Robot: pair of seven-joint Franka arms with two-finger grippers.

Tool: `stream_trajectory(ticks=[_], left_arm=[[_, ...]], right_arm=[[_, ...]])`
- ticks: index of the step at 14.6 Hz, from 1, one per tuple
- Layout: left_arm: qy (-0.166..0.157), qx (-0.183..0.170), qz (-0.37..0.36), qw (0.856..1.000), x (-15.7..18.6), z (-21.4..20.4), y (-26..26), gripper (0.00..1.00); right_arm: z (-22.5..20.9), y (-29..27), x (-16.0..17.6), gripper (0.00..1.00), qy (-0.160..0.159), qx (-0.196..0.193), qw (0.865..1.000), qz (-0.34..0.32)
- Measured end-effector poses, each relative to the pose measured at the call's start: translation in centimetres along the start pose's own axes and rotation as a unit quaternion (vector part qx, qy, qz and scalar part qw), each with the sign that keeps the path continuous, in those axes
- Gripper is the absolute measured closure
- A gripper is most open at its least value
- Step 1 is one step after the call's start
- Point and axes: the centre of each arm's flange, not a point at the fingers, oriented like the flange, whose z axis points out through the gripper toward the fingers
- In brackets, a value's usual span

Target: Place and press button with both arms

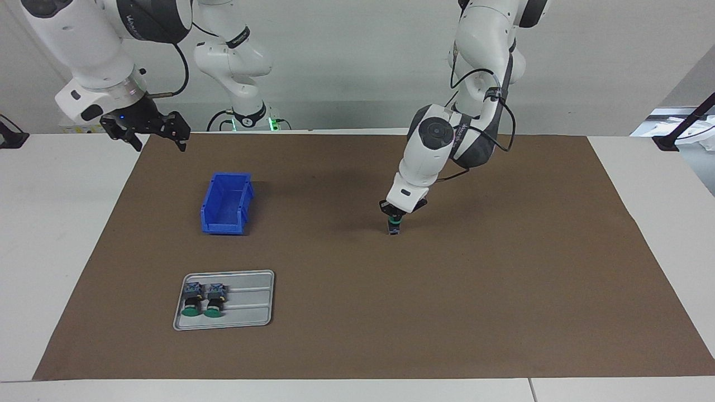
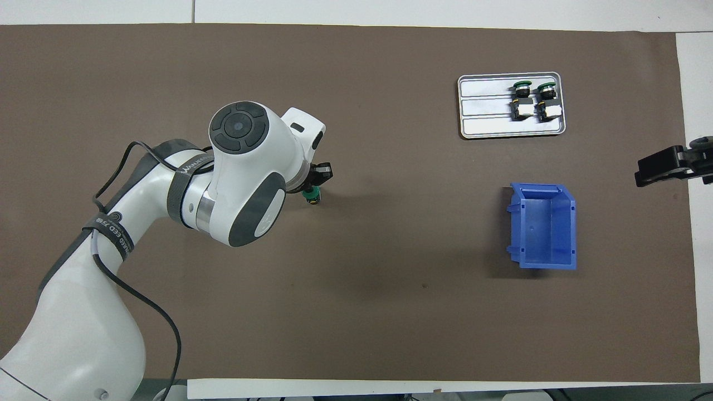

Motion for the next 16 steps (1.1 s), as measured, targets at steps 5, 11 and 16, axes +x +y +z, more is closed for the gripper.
stream_trajectory(ticks=[5,11,16], left_arm=[[0.003,-0.001,-0.001,1.000,-0.2,0.4,-0.3,0.97],[0.011,-0.006,-0.018,1.000,0.9,-1.4,-2.0,0.85],[0.017,-0.017,-0.050,0.998,2.9,-6.6,-5.0,0.53]], right_arm=[[0.0,0.0,0.0,0.01,0.000,0.000,1.000,0.000],[0.0,0.0,0.0,0.01,0.000,0.000,1.000,0.000],[0.0,0.0,0.0,0.01,0.000,0.000,1.000,0.000]])
